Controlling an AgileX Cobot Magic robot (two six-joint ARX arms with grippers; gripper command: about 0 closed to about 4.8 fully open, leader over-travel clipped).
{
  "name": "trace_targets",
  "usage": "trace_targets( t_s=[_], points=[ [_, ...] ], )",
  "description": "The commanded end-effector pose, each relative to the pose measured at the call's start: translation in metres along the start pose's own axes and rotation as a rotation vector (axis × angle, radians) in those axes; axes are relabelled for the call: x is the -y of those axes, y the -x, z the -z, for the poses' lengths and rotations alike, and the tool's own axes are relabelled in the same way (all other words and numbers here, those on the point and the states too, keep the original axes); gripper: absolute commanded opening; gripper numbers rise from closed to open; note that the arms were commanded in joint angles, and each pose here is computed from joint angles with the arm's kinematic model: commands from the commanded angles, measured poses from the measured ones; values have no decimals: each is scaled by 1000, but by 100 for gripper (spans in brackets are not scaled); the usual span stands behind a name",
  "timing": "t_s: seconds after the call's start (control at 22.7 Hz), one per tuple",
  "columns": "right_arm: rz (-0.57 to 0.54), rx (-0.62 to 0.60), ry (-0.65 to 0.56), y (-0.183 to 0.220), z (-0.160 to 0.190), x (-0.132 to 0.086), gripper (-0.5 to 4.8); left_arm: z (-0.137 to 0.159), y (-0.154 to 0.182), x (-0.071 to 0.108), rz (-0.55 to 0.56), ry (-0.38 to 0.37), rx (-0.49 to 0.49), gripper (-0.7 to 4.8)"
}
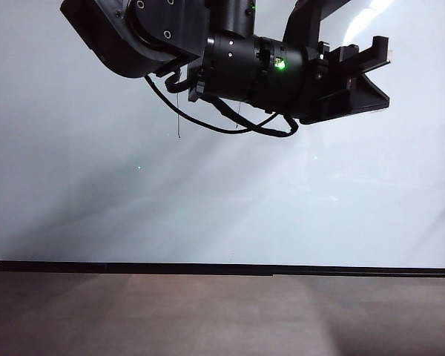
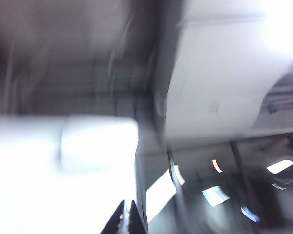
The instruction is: Reach to the right to find the marker pen, pick it up, and write the answer to the math problem on the whiteboard.
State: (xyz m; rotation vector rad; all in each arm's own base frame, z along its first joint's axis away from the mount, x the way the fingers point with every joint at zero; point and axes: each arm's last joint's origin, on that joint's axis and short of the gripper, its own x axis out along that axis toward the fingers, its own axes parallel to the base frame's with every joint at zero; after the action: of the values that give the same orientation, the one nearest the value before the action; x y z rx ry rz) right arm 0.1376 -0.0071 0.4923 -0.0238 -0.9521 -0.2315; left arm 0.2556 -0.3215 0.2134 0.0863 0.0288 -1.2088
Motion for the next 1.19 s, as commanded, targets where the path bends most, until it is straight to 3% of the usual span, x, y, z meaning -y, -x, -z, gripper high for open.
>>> trace_targets(
  t_s=[0.04,0.13,0.18,0.26,0.31,0.35,0.48,0.53,0.57,0.62,0.97,1.19],
  points=[
    [-143,-189,160,-45,48,1,-1,-3,0,0,3,-9,17,27],
    [-215,-270,88,-62,91,10,-1,-3,0,0,3,-9,17,27],
    [-195,-332,29,-65,115,21,-1,-3,0,0,3,-9,16,27],
    [-127,-446,-55,-60,157,50,-1,-3,0,0,4,-8,13,27],
    [-147,-486,-122,-49,184,71,0,-2,0,0,6,-7,11,27],
    [-157,-497,-143,-44,194,78,0,-2,0,0,6,-7,10,27],
    [-246,-632,-186,-11,235,112,74,-2,0,0,7,-5,6,27],
    [-260,-679,-200,-1,245,119,145,-3,0,0,5,-8,13,27],
    [-264,-716,-213,8,255,123,216,-2,0,0,2,-7,10,27],
    [-260,-748,-209,17,267,126,245,-2,0,0,6,-7,10,27],
    [-311,-848,-192,76,346,128,254,-2,0,0,4,-7,10,27],
    [-354,-892,-157,96,374,122,254,-2,0,0,4,-7,12,27]
  ],
)
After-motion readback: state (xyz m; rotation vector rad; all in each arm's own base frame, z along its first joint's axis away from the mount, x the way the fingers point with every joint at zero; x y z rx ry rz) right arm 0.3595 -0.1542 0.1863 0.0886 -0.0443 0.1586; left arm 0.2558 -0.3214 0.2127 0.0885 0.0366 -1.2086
